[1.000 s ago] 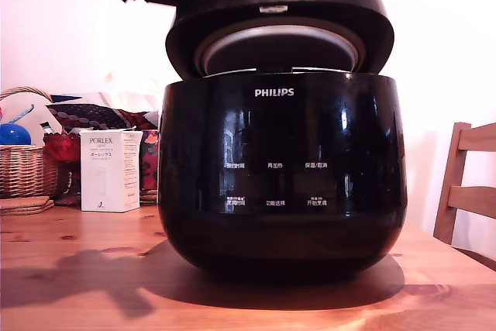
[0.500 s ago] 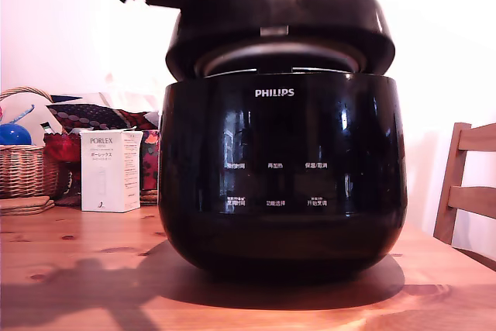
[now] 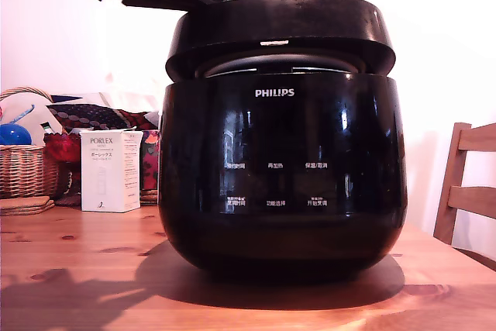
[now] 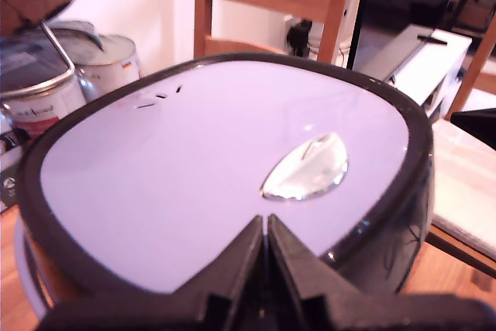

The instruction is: Close the rice cooker by pressing the lid down with medium force

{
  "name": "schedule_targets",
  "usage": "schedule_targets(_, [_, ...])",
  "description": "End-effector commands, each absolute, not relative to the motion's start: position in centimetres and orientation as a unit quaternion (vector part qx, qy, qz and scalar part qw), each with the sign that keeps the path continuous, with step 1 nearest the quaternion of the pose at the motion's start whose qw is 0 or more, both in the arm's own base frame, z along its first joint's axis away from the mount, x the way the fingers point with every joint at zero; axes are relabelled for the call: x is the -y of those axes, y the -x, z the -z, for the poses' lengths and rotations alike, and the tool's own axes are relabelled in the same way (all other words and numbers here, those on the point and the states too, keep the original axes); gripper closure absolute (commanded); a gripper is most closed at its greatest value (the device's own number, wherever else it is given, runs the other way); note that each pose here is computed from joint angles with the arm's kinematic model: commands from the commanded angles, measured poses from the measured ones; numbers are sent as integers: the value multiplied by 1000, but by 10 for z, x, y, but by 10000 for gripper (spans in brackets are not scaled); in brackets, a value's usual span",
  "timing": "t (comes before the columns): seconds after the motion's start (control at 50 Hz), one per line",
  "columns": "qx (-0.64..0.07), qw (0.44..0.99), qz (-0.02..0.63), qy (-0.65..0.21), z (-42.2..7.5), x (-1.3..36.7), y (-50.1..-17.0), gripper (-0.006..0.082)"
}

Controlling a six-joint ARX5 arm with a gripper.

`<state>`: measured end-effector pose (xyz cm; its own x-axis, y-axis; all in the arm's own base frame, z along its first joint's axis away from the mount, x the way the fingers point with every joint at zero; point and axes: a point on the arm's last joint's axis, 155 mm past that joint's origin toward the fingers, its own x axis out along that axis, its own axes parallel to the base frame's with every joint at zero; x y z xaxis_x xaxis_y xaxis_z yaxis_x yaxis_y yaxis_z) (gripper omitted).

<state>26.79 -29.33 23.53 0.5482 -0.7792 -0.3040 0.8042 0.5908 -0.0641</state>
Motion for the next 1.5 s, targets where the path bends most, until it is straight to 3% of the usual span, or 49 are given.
schedule_targets(0.0, [-172, 875, 451, -45, -212, 291, -263, 788])
schedule_targets(0.42, [-153, 873, 460, -45, -211, 299, -255, 788])
schedule_targets(1.48, [-272, 850, 442, -89, -106, 288, -241, 788])
